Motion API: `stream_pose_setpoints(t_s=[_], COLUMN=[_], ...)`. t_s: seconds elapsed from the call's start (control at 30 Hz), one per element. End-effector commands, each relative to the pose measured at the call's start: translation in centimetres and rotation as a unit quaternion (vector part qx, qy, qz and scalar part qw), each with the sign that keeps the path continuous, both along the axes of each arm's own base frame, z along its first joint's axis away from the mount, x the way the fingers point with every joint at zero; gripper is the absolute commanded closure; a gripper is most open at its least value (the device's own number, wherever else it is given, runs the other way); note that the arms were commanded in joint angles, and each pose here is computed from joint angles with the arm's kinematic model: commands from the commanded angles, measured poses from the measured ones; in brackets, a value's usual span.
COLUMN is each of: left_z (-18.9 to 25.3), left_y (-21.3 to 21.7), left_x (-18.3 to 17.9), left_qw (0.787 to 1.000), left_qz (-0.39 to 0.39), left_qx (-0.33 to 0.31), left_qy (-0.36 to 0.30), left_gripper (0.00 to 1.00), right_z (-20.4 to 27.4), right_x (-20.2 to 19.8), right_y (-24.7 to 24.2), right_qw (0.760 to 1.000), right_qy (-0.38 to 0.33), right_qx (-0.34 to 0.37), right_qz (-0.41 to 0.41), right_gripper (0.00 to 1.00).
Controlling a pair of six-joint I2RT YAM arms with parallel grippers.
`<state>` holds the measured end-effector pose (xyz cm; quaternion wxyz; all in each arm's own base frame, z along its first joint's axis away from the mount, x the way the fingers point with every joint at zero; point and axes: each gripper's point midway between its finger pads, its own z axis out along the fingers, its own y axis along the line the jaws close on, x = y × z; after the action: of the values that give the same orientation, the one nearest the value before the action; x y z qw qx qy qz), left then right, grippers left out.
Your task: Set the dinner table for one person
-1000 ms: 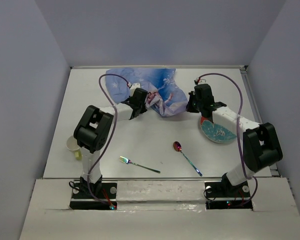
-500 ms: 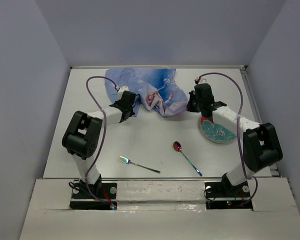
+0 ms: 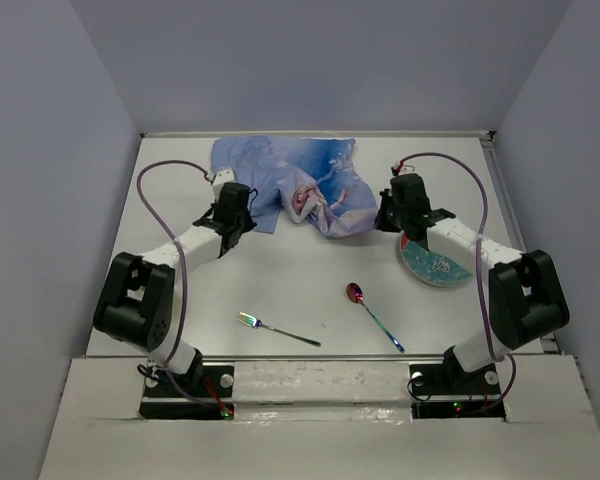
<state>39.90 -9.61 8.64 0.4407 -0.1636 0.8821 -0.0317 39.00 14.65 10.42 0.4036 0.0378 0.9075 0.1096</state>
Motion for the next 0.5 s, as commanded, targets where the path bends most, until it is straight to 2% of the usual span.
stream_pose_setpoints(t_s=[0.0, 0.2, 0.47], left_z=[0.1, -1.1, -4.6], left_y=[-5.0, -7.1, -9.1], left_x=[-0.6, 1.4, 2.4], left_qw=[0.998, 0.997, 0.994], left_qz=[-0.051, -0.072, -0.101], left_qx=[-0.024, -0.009, 0.004], left_qy=[-0.012, 0.001, 0.040], left_gripper=[0.63, 0.59, 0.54], right_z=[1.9, 1.9, 1.9], right_x=[0.8, 0.8, 0.7], right_y=[0.7, 0.7, 1.1], right_qw=[0.999, 0.999, 0.999], right_qy=[-0.029, -0.030, -0.030], right_qx=[0.023, 0.022, 0.026], right_qz=[0.005, 0.007, 0.016], right_gripper=[1.00, 1.00, 1.00])
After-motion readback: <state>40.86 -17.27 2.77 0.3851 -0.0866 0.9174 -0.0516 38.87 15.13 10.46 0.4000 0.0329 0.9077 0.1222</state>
